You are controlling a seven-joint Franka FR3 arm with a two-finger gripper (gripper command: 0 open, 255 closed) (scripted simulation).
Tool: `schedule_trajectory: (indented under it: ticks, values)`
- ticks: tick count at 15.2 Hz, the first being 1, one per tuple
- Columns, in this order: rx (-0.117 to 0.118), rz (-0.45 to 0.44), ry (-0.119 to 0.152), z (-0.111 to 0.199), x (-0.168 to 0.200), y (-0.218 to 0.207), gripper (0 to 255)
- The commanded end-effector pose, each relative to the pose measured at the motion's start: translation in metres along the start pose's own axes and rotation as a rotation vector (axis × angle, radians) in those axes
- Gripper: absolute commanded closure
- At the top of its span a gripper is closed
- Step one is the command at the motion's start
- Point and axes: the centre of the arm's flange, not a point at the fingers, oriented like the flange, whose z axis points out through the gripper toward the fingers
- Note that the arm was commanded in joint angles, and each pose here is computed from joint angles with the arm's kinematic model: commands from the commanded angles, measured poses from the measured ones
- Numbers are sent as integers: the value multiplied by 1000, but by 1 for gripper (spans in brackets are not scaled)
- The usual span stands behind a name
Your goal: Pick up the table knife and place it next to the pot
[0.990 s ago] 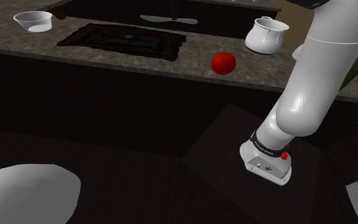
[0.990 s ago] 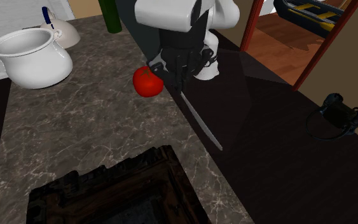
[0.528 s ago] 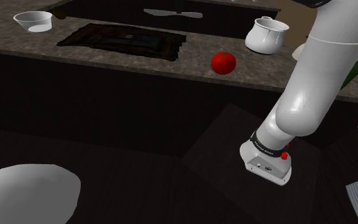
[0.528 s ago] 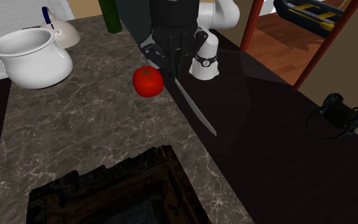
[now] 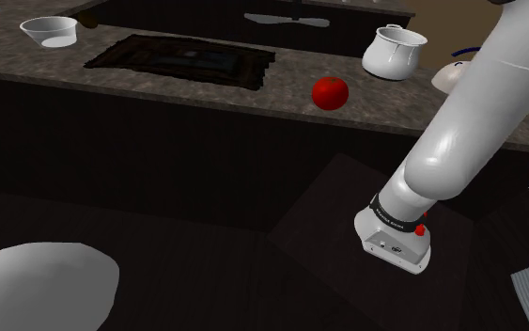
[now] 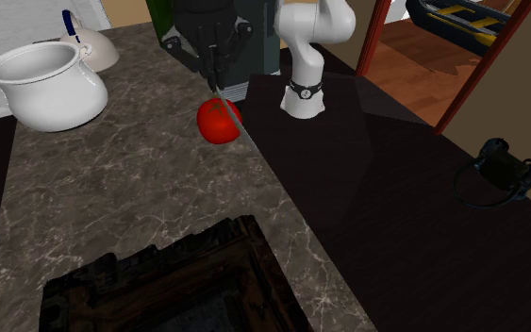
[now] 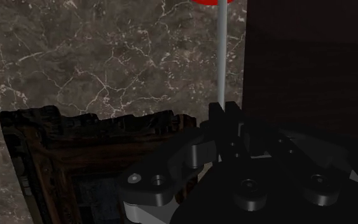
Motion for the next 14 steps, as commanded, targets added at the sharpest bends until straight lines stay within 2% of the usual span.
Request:
schedule_trajectory:
  ticks: [1, 14]
  values:
    - [1, -2, 0, 2, -27, 6, 255]
    - [1, -2, 0, 10, -191, 57, 255]
